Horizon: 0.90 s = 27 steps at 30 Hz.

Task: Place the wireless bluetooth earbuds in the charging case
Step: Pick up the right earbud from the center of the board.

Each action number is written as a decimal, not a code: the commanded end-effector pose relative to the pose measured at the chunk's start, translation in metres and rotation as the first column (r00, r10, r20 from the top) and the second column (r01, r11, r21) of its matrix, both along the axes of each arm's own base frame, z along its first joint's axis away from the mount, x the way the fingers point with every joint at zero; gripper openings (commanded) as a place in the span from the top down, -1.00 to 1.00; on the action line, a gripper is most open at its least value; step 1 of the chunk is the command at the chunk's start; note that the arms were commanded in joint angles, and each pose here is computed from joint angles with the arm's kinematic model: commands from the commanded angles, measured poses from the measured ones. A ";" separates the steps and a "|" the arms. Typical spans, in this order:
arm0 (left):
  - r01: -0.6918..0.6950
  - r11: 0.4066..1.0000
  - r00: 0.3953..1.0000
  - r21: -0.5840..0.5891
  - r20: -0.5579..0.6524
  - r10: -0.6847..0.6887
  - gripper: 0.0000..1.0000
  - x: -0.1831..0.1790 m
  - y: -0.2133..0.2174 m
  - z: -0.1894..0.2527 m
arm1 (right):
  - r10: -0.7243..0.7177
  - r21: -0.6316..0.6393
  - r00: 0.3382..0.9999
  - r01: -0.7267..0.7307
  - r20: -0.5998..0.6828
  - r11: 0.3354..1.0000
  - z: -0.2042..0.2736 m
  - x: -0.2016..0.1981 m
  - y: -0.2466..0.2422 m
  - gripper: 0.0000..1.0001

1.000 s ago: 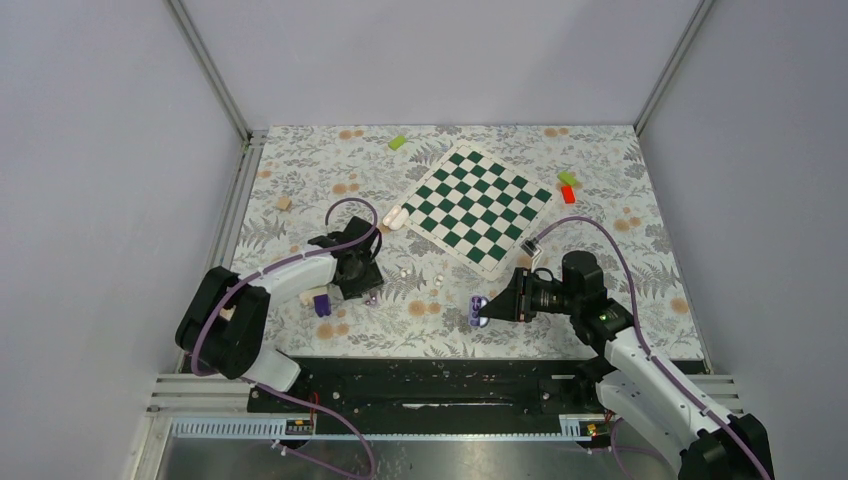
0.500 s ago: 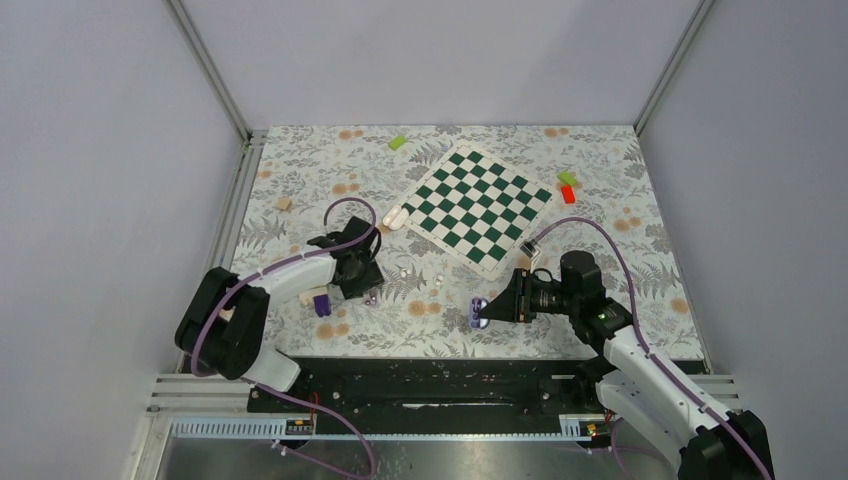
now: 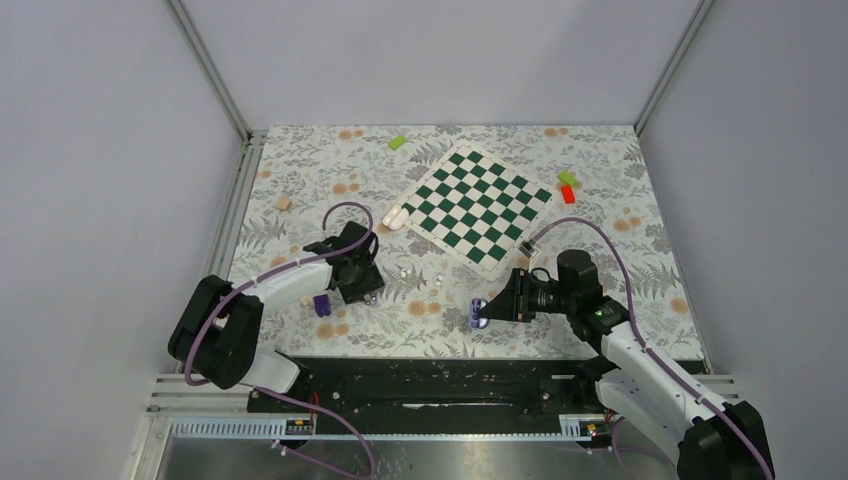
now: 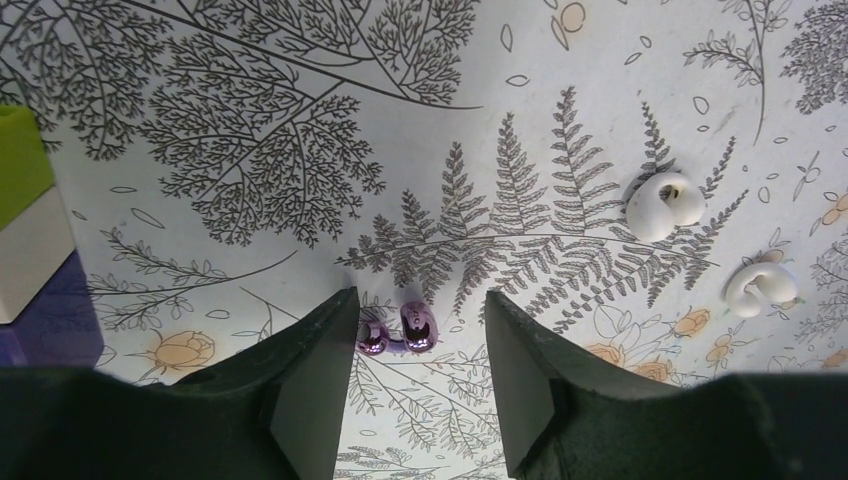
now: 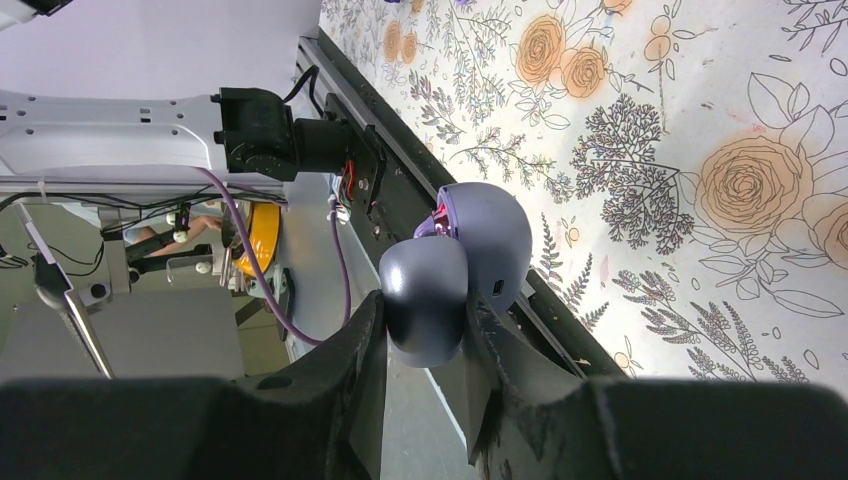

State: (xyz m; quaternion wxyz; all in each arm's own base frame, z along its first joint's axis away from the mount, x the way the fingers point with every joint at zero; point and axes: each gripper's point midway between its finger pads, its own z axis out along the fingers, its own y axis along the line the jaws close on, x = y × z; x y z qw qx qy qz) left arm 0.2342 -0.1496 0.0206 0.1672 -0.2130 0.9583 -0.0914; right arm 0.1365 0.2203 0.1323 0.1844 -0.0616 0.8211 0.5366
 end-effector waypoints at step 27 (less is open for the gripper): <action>0.208 0.978 0.966 -0.010 0.158 -0.204 -0.03 -0.002 -0.061 0.057 | 0.011 0.031 0.996 -0.013 0.087 0.999 0.027 0.008 0.005 1.00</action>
